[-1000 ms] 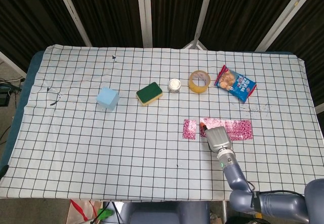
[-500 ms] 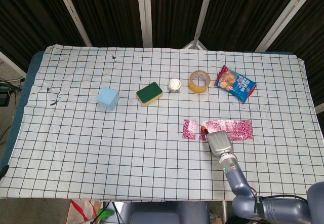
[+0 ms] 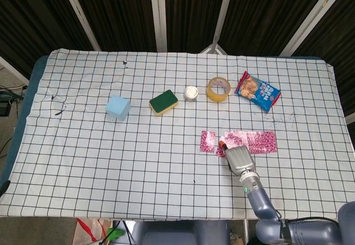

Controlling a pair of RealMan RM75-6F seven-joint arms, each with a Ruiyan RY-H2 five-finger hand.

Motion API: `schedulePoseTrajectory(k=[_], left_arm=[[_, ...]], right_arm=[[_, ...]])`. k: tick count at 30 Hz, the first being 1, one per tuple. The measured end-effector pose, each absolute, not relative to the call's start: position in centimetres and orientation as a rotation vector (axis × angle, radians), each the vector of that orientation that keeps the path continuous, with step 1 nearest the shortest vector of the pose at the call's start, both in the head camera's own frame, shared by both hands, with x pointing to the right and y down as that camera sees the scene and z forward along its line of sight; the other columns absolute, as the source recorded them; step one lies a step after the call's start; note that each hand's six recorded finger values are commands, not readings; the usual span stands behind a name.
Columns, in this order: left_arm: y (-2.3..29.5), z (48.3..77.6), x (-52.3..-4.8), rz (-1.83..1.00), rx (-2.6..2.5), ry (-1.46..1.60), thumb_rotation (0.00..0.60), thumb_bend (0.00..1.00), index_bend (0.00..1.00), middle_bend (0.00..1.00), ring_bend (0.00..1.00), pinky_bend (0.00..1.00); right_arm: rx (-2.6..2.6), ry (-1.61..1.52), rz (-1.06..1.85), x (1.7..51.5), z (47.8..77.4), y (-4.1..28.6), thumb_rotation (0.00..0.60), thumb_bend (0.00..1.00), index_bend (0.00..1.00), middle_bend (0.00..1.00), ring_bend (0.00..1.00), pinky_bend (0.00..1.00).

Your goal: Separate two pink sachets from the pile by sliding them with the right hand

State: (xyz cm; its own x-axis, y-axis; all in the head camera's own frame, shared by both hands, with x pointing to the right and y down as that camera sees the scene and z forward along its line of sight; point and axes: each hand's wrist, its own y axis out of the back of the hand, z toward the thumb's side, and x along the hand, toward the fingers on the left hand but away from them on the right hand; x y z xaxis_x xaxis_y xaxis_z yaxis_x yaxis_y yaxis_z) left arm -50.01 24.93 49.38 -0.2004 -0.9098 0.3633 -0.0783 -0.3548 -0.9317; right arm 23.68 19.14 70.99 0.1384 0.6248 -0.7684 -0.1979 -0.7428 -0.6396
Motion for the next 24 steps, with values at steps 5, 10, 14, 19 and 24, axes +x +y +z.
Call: schedulePoseTrajectory(k=[5,10,14,19,24], left_arm=[[24.9,49.5,-49.9,-1.627,-1.407,1.196,0.600,0.32,0.16,0.00,0.00,0.10],[24.9,49.4,-50.0,-1.627,-1.404,1.200,0.600,0.32,0.16,0.00,0.00,0.10],[24.9,49.3,-50.0,-1.628,-1.402,1.206,0.600,0.32,0.16,0.00,0.00,0.10],[24.9,49.5,-49.9,-1.628,-1.407,1.198,0.600,0.32,0.16,0.00,0.00,0.10],[24.9,49.4,-50.0,-1.628,-1.404,1.201,0.600,0.32,0.16,0.00,0.00,0.10]], right_arm=[[-1.792,-0.407,1.664,23.6,70.6,19.3,0.600,0.78,0.15,0.80,0.73,0.49],[-1.790,-0.409,1.664,23.7,70.5,19.4,0.600,0.79,0.15,0.80,0.73,0.50],[-1.790,-0.426,1.653,23.7,70.0,19.2,0.600,0.79,0.15,0.80,0.73,0.50],[-1.793,-0.444,1.619,23.2,69.1,19.1,0.600,0.78,0.15,0.80,0.73,0.50],[-1.782,-0.448,1.616,23.4,68.7,19.1,0.600,0.79,0.15,0.80,0.73,0.50]])
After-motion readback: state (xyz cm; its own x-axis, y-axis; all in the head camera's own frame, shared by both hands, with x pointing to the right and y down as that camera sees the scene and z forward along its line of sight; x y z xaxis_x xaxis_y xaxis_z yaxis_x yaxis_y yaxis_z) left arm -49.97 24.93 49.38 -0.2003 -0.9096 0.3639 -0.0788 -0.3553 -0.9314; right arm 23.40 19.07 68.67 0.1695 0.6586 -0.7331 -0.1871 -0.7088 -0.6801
